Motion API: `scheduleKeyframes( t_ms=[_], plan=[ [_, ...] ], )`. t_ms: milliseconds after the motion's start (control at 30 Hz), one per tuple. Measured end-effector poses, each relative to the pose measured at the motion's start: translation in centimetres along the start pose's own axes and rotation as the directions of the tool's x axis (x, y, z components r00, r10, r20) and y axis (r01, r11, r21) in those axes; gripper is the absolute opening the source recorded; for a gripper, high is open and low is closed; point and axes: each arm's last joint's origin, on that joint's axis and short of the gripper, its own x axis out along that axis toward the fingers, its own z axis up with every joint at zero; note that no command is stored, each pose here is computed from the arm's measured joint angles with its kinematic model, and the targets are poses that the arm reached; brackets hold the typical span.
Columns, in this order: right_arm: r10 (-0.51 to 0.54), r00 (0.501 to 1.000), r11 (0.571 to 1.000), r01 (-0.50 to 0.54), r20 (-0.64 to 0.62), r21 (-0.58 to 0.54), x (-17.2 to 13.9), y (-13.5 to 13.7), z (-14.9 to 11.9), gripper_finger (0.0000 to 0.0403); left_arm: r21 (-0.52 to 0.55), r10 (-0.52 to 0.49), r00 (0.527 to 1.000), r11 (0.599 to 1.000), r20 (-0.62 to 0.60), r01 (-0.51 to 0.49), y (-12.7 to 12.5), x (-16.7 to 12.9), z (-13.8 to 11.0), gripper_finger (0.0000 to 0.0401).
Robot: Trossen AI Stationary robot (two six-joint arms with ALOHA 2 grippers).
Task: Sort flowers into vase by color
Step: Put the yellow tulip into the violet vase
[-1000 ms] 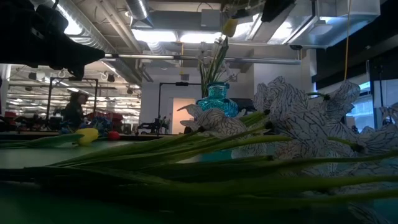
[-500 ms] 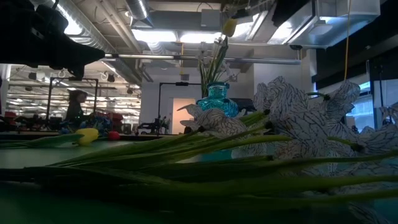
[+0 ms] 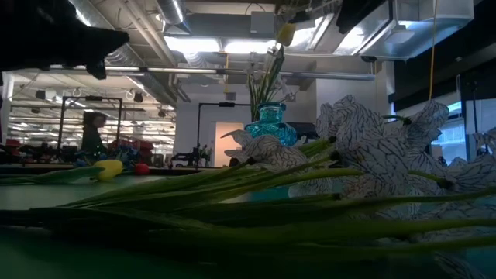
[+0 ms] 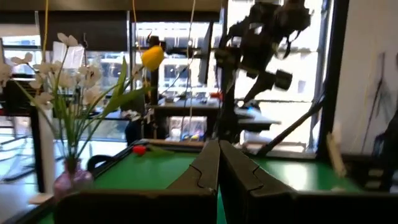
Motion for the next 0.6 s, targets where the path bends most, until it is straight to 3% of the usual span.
scheduleKeyframes(
  t_ms=[167,400,600],
  plan=[
    [0.001,1.0,1.0,-0.001,0.001,0.002,0.0,0.0,0.0,0.0243,-0.078,-0.044,0.999,0.996,0.018,0.045,-0.1,0.0,0.2,0.0],
    [0.001,1.0,1.0,-0.001,0.001,-0.001,0.0,0.0,0.0,0.0243,-0.148,-0.122,0.98,0.978,0.158,0.146,-0.5,-0.1,1.6,0.0],
    [0.001,1.0,1.0,-0.001,0.002,-0.026,0.0,0.0,0.0,0.0243,-0.177,-0.126,0.989,0.975,0.077,0.138,-1.0,0.7,0.8,0.0]
  ],
)
